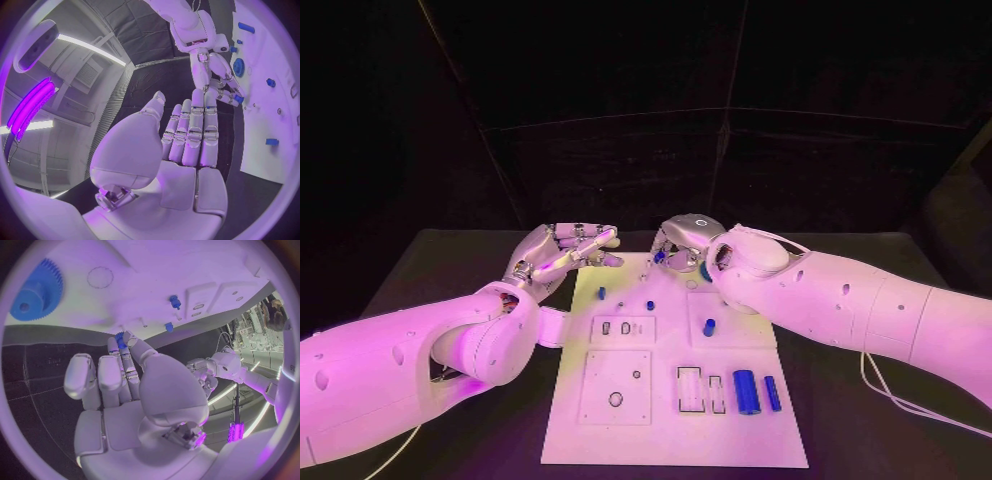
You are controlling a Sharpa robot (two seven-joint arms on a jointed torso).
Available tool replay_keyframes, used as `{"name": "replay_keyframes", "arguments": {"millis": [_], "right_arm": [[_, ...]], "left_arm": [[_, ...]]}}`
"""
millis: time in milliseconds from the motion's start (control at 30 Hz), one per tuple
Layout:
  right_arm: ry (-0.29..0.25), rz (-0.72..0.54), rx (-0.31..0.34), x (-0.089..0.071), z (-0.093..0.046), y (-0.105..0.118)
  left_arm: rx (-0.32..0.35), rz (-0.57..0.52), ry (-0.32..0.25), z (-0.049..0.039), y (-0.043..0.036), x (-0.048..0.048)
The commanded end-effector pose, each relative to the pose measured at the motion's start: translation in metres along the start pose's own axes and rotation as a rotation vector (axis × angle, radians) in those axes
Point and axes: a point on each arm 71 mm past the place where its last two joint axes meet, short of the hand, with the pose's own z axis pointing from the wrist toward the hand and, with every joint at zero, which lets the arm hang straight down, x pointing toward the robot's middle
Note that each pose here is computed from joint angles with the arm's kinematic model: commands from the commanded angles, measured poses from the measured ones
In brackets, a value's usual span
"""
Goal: Assemble the parts on the task board
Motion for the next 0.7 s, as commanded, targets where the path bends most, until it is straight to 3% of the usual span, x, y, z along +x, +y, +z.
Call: {"name": "replay_keyframes", "arguments": {"millis": [33,700], "right_arm": [[0.004,-0.001,-0.010,-0.001,0.003,0.003],[0.024,-0.020,0.000,0.005,0.020,0.012]], "left_arm": [[0.010,-0.002,0.016,0.0012,-0.0018,0.0018],[0.011,-0.003,0.022,0.0031,-0.0026,0.0038]]}}
